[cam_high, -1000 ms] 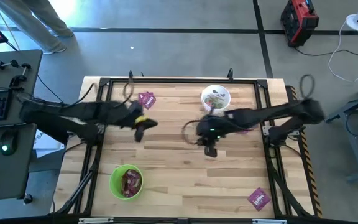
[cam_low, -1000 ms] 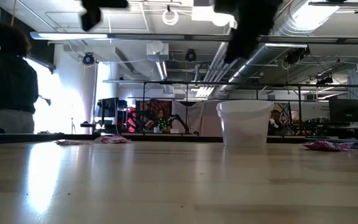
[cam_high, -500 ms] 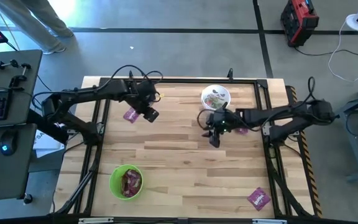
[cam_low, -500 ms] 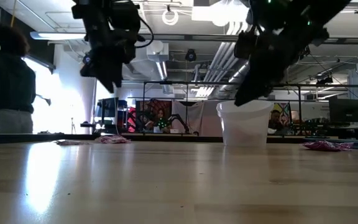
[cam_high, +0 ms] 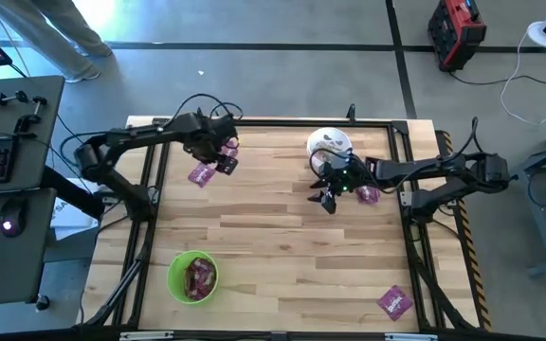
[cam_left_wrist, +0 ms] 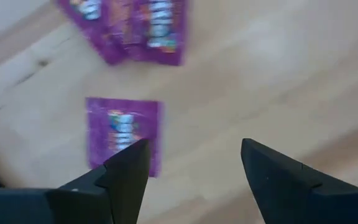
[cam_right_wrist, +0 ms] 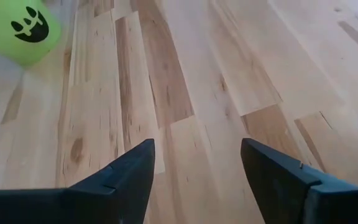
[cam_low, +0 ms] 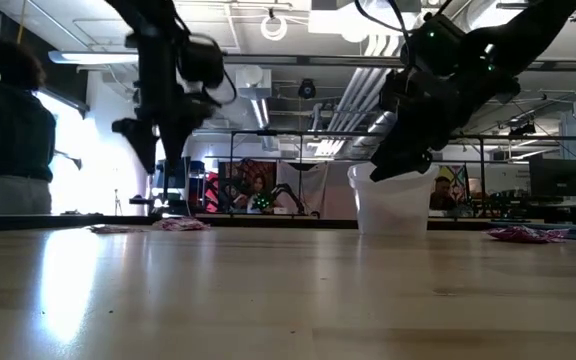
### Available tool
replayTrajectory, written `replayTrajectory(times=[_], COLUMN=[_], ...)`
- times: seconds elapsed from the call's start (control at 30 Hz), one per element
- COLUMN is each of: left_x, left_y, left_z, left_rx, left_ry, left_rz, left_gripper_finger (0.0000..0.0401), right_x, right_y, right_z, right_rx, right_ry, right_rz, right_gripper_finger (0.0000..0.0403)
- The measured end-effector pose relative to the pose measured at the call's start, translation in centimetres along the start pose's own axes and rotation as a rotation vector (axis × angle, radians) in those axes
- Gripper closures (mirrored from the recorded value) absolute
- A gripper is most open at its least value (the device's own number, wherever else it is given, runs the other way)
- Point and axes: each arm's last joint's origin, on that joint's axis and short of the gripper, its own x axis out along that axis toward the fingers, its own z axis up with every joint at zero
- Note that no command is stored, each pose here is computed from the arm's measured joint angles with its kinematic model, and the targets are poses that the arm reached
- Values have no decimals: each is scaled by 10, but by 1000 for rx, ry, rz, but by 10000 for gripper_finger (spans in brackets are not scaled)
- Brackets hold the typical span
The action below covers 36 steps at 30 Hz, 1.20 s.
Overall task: Sort candy by brand, put in halloween buckets
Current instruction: Put the purple candy into the green bucket
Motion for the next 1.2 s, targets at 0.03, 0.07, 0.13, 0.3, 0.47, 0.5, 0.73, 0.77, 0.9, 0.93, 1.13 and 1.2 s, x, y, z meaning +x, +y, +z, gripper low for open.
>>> replayTrajectory(times=[0.03,0.07,0.13,0.3,0.47,0.5,0.73,0.77,0.9,0.93,1.13,1.2], left_x=[6,12,23,42,54,56,69,72,83,86,92,92], left_y=[1,2,5,15,26,28,35,36,42,42,42,41], left_z=[3,5,10,18,23,23,23,19,8,7,3,3], left_rx=[-7,-18,-49,-113,-122,-121,-100,-106,-144,-144,-147,-146], left_ry=[14,29,64,125,187,207,245,265,306,302,307,306], left_rz=[32,53,76,132,139,143,152,149,144,137,86,87], left_gripper_finger=[158,158,158,158,158,158,158,158,158,158,158,158], right_x=[0,0,0,0,0,0,0,0,0,0,0,0], right_y=[0,0,0,0,0,0,-1,-1,-1,-1,-1,-1], right_z=[0,0,0,0,-1,-1,-2,-2,-3,-3,-3,-3], right_rx=[0,0,0,0,-1,-4,-23,-23,-20,-20,-20,-20], right_ry=[0,1,1,3,6,7,13,16,26,25,24,24], right_rz=[0,0,1,1,-4,-5,-16,-19,-29,-31,-35,-35], right_gripper_finger=[169,169,169,169,169,169,169,169,169,169,169,169])
